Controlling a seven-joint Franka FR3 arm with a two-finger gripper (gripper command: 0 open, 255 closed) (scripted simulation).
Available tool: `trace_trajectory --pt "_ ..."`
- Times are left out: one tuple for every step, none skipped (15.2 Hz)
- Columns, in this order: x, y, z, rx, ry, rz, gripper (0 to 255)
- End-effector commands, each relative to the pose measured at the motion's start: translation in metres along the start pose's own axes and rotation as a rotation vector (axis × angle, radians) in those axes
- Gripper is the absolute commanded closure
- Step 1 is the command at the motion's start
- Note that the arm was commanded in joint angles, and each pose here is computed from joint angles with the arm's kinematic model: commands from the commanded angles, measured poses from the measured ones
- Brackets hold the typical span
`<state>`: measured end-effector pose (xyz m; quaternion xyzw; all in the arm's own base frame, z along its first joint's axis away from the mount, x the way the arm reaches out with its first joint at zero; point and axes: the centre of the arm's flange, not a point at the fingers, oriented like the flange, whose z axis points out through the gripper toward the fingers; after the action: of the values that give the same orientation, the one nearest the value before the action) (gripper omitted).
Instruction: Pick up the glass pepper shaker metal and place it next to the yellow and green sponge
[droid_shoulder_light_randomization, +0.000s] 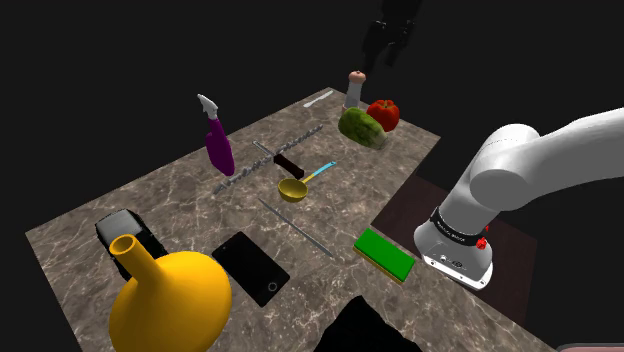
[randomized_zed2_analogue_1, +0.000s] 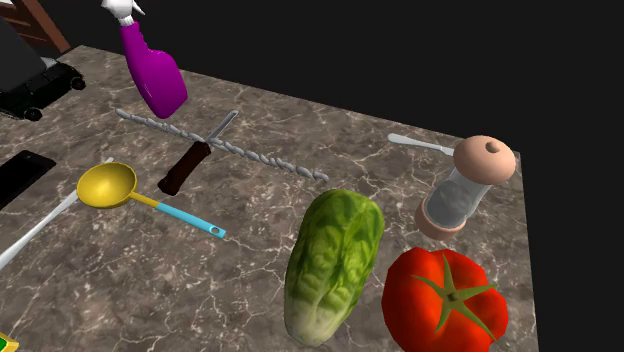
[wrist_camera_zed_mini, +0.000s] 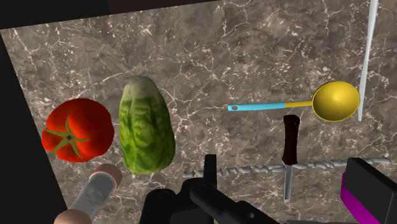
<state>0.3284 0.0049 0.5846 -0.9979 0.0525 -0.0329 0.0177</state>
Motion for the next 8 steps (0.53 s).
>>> trace_trajectory --pt "0.000 0.000 0.000 0.000 0.000 0.000 0" --pt "0.008 0.009 0.005 -0.002 0.001 0.002 0" --pt "0.016 0.017 0.010 -0.005 0.002 0.004 0" --pt "0.024 0.026 0.015 -0.007 0.003 0.006 0" --pt "0.032 0.035 0.020 -0.009 0.004 0.008 0" --pt "0.040 0.043 0.026 -0.012 0.005 0.010 0" --pt "0.048 0.052 0.031 -0.014 0.006 0.012 0" --pt "0.056 0.061 0.036 -0.016 0.007 0.014 0"
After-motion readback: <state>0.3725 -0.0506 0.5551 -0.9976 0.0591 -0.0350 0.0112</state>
